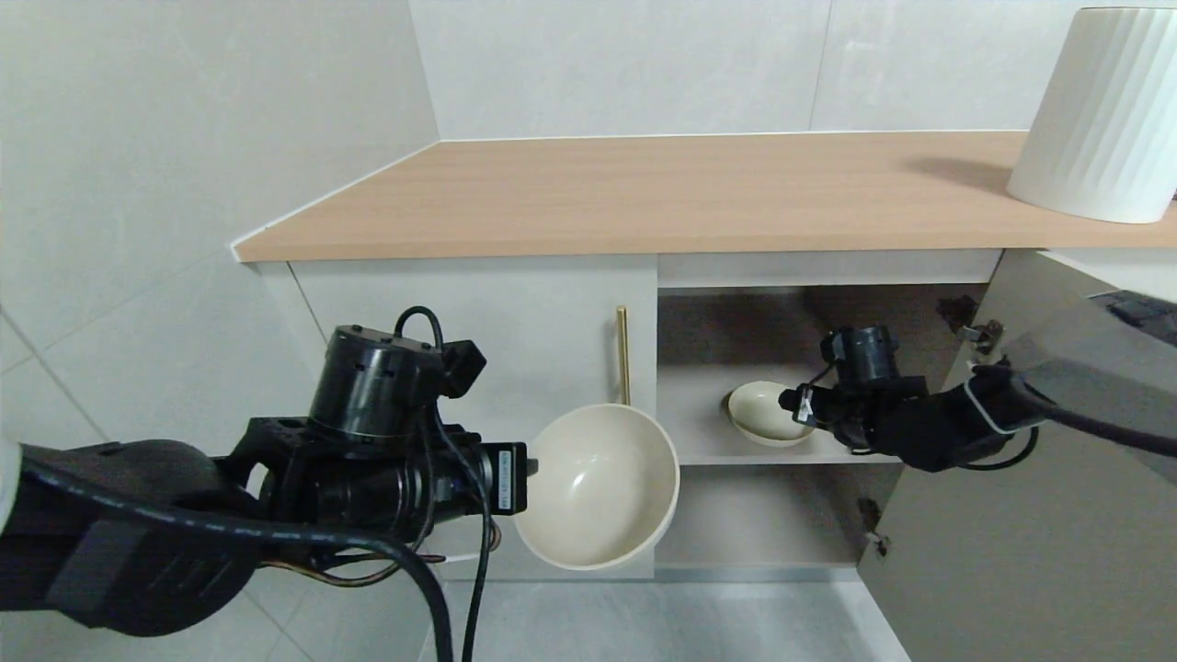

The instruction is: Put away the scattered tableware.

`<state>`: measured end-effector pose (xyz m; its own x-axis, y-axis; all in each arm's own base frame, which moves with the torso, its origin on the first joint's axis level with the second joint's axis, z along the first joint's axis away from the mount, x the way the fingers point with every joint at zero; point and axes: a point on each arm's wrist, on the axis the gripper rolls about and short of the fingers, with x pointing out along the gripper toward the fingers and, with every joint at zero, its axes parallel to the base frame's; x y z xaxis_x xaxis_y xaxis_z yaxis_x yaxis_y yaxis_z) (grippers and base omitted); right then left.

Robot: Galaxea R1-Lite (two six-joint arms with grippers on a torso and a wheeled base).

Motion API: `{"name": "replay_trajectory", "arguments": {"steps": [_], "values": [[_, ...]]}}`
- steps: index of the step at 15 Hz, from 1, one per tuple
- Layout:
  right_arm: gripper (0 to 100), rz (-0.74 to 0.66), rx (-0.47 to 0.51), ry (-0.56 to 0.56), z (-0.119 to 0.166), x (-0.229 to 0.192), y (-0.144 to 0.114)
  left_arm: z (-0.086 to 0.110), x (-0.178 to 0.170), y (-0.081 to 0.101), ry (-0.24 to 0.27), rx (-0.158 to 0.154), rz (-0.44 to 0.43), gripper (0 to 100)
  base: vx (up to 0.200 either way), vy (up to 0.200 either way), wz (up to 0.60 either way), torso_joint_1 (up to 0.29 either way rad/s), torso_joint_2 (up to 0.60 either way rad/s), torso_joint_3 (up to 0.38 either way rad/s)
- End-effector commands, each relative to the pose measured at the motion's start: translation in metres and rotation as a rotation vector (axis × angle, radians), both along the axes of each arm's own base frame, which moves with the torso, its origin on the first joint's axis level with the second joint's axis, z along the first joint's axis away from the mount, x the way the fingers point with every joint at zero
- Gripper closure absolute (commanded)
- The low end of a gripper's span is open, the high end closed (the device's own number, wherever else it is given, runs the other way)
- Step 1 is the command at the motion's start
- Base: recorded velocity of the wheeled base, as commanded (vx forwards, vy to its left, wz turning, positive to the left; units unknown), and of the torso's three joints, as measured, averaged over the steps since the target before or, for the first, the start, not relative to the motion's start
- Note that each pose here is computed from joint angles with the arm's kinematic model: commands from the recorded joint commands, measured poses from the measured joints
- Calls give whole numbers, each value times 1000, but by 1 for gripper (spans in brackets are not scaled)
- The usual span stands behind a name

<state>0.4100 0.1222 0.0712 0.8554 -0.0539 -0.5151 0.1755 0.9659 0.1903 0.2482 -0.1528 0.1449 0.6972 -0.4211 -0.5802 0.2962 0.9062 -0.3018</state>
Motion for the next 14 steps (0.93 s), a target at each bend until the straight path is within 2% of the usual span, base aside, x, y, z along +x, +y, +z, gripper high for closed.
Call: {"name": "replay_trajectory", "arguments": {"steps": [1,2,3,6,8,13,14], "values": [[0,157,38,-1,68,-69,21,-19,5,-15,39,55,-12,100,0,0,0,0,0,0],[0,236,37,36,87,-103,29,-29,4,-24,47,100,-1,100,0,0,0,0,0,0],[0,327,54,55,105,-130,36,-33,3,-28,49,121,4,100,0,0,0,0,0,0],[0,485,104,116,122,-162,41,-35,-3,-33,52,130,-22,100,0,0,0,0,0,0],[0,562,114,167,124,-176,46,-37,-7,-35,52,143,-42,100,0,0,0,0,0,0],[0,670,62,269,102,-194,75,-36,-11,-36,41,153,-52,100,0,0,0,0,0,0],[0,678,31,307,89,-194,86,-35,-11,-36,41,151,-52,100,0,0,0,0,0,0]]}}
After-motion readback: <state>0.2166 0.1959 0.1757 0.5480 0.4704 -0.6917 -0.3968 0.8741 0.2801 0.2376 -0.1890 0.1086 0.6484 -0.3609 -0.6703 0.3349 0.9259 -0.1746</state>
